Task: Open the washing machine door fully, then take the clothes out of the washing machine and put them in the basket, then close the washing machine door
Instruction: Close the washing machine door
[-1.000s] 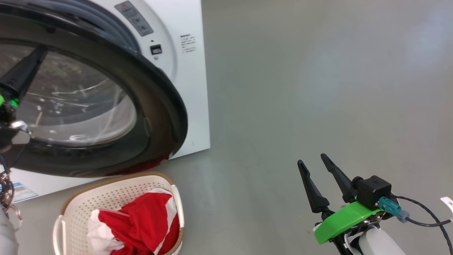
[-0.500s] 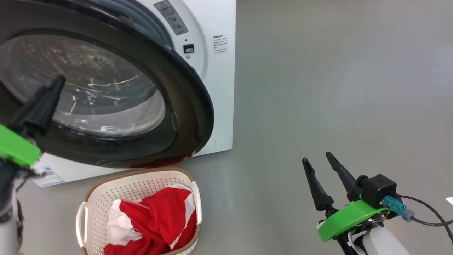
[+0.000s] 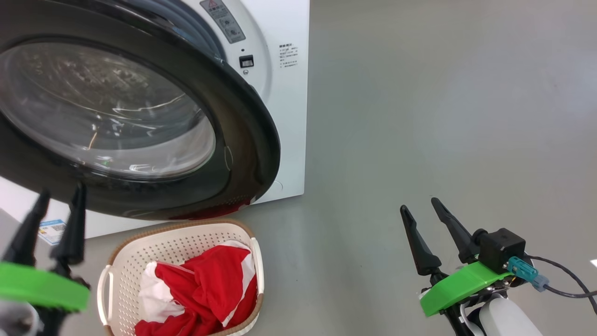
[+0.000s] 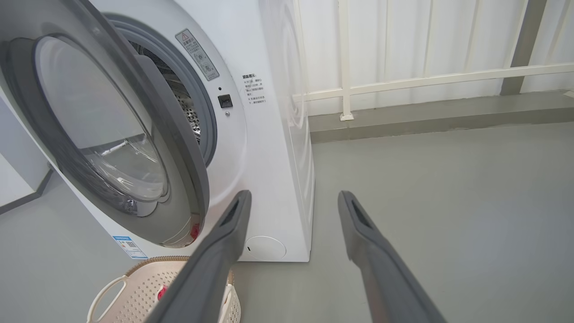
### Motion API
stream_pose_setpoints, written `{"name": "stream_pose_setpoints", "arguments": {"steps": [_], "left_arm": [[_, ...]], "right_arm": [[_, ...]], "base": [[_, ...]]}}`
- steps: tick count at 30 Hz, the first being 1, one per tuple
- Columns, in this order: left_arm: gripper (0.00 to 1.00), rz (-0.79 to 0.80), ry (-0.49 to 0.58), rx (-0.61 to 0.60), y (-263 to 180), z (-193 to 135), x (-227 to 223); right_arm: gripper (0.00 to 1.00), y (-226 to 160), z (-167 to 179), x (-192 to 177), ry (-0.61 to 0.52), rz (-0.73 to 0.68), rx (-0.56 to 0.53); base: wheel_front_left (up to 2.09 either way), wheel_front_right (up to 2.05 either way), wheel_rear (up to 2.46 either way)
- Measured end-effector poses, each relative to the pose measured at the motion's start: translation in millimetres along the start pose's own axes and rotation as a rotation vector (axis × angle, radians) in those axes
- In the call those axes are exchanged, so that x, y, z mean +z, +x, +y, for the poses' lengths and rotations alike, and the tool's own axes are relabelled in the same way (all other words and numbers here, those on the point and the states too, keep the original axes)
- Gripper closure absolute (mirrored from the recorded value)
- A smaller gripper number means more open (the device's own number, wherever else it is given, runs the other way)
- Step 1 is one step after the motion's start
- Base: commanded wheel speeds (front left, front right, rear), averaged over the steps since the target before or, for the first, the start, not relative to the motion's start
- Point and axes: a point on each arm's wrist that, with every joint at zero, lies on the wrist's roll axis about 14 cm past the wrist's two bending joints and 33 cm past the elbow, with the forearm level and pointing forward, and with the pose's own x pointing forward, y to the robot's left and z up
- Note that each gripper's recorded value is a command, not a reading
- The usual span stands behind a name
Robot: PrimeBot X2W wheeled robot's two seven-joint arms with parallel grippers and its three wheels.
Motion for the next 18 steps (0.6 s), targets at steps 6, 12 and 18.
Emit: {"name": "stream_pose_setpoints", "arguments": {"steps": [6, 12, 18], "left_arm": [[0.00, -0.077, 0.051, 0.077, -24.0, 8.4, -15.8], [0.00, -0.081, 0.137, 0.110, -44.3, 7.3, -38.3], [0.00, -0.083, 0.196, 0.158, -54.6, 12.2, -47.3]], "right_arm": [[0.00, 1.9, 1.7, 0.7, -0.005, -0.002, 0.006], [0.00, 3.6, 3.8, 5.2, -0.011, -0.016, 0.013], [0.00, 3.6, 6.2, 9.4, -0.030, -0.028, 0.023]], "base": [[0.00, 0.00, 0.00], [0.00, 0.00, 0.00], [0.00, 0.00, 0.00]]}}
